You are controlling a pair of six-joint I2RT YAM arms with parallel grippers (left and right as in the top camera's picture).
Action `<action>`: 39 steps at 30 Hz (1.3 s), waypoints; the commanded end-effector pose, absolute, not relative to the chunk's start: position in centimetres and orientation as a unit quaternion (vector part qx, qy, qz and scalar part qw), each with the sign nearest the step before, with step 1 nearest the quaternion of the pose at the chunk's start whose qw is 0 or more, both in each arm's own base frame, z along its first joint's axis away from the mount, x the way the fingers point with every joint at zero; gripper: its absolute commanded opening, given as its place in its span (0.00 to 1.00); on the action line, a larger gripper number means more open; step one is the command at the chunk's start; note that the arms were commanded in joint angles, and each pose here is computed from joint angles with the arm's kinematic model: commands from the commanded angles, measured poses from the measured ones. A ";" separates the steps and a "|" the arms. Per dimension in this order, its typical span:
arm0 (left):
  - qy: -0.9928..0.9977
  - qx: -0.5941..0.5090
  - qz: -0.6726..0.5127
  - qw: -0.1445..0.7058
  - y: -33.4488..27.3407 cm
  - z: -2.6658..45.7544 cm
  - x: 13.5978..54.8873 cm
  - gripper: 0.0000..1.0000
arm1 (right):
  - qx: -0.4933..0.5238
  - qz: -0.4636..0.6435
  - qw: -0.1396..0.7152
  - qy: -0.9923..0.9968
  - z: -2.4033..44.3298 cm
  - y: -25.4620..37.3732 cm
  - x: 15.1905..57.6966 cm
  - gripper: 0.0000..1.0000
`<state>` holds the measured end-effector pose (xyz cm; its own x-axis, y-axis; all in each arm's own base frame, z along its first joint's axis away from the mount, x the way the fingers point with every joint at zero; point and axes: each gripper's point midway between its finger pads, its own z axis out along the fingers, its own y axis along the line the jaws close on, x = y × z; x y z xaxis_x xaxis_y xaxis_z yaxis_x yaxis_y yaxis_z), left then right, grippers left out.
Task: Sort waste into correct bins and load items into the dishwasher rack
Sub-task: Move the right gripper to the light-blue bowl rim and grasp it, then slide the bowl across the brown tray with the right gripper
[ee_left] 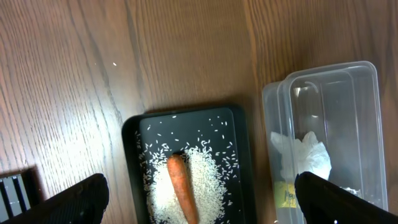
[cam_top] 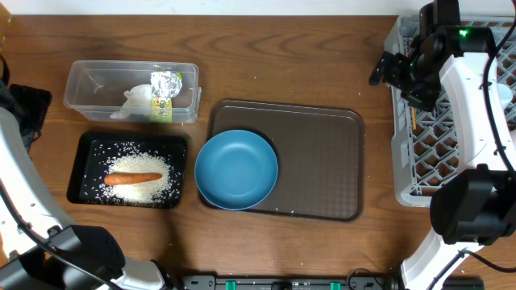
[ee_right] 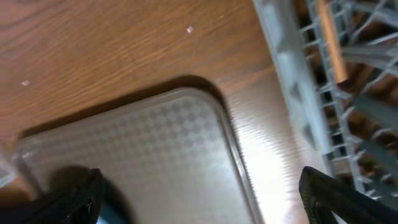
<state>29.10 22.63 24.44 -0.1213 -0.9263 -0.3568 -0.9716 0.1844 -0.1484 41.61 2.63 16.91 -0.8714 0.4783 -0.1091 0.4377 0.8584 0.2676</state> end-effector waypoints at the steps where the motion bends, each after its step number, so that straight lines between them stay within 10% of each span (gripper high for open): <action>1: 0.744 -0.639 0.059 0.186 22.7 24.4 29.1 0.98 | 0.229 0.218 0.060 0.947 18.5 6.2 41.1 0.99; 6: 0.744 -0.639 0.059 0.186 22.7 24.4 29.1 0.98 | 0.012 0.304 0.066 0.950 20.0 13.9 39.6 0.99; 18: 0.744 -0.639 0.059 0.186 22.7 24.4 29.0 0.98 | -0.245 0.097 0.133 0.955 16.8 28.0 33.9 0.99; 39: 0.744 -0.639 0.059 0.186 22.7 24.4 29.0 0.98 | -0.165 -0.021 -0.009 0.986 4.5 28.5 30.7 0.86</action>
<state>29.10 22.55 24.42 -0.1213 -0.9277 -0.3530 -0.9715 0.1839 -0.1494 30.77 28.70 5.63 -0.9426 -0.3338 -0.0066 -0.3332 0.9417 -0.0463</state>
